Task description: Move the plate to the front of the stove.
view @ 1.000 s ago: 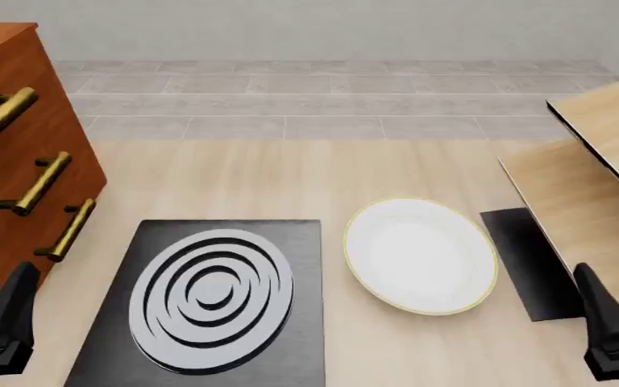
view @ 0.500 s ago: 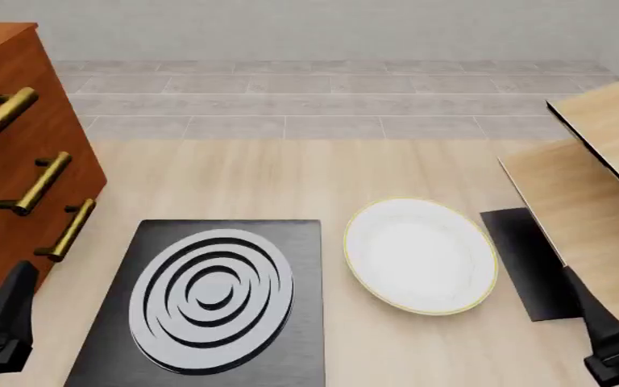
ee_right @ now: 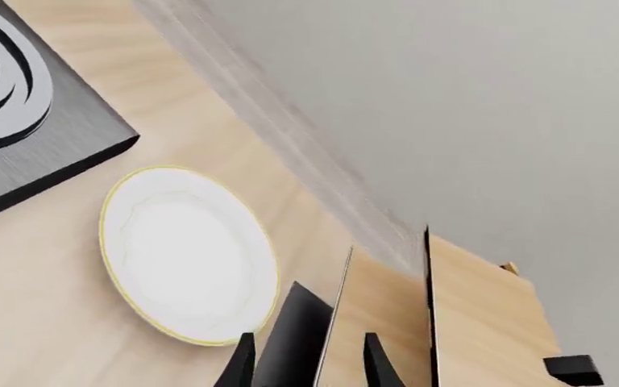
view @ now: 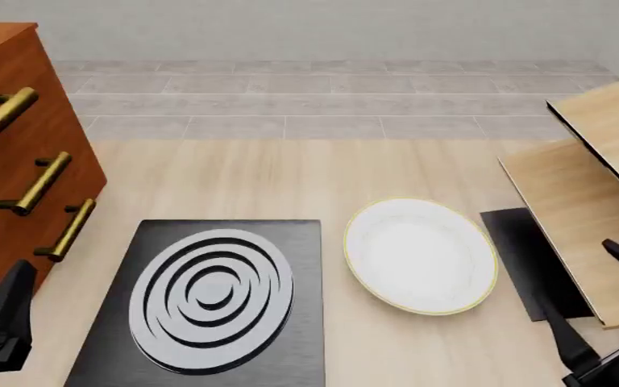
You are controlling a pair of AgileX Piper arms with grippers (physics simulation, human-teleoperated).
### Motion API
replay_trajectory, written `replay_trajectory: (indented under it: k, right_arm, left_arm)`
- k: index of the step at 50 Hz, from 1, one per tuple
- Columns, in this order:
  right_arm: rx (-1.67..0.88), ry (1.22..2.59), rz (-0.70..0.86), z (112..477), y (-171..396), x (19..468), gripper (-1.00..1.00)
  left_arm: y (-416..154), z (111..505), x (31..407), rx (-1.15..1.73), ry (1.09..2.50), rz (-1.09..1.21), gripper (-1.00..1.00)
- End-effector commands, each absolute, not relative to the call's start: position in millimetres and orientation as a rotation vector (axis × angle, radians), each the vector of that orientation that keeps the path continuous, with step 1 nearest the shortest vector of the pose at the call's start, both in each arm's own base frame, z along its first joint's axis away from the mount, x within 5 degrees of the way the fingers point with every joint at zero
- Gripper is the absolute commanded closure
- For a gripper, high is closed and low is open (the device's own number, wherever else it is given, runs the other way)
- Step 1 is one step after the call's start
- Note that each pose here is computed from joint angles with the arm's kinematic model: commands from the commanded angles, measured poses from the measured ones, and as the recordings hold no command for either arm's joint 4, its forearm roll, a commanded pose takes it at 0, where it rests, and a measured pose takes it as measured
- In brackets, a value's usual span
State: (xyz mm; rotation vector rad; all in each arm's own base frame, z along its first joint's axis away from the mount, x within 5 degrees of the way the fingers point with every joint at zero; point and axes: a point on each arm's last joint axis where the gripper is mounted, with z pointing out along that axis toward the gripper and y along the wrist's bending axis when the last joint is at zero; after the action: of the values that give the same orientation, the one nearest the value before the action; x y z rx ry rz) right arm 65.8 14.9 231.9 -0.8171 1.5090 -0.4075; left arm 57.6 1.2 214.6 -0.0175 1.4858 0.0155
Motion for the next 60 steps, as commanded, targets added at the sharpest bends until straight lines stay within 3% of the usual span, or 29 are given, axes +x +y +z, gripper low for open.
replay_trajectory:
  k: [1,28,60]
  right_arm:
    - [-0.913,1.515,-0.419,223,18,68,-1.00]
    - [-1.130,1.549,-0.414,189,26,78,-1.00]
    - [-1.216,1.557,-0.388,169,45,116,-1.00]
  left_arm:
    - [1,215,58,-0.018,1.485,0.017,-1.00]
    - [1,215,58,-0.019,1.486,0.016,-1.00]
    - [1,215,58,-0.019,1.486,0.016,-1.00]
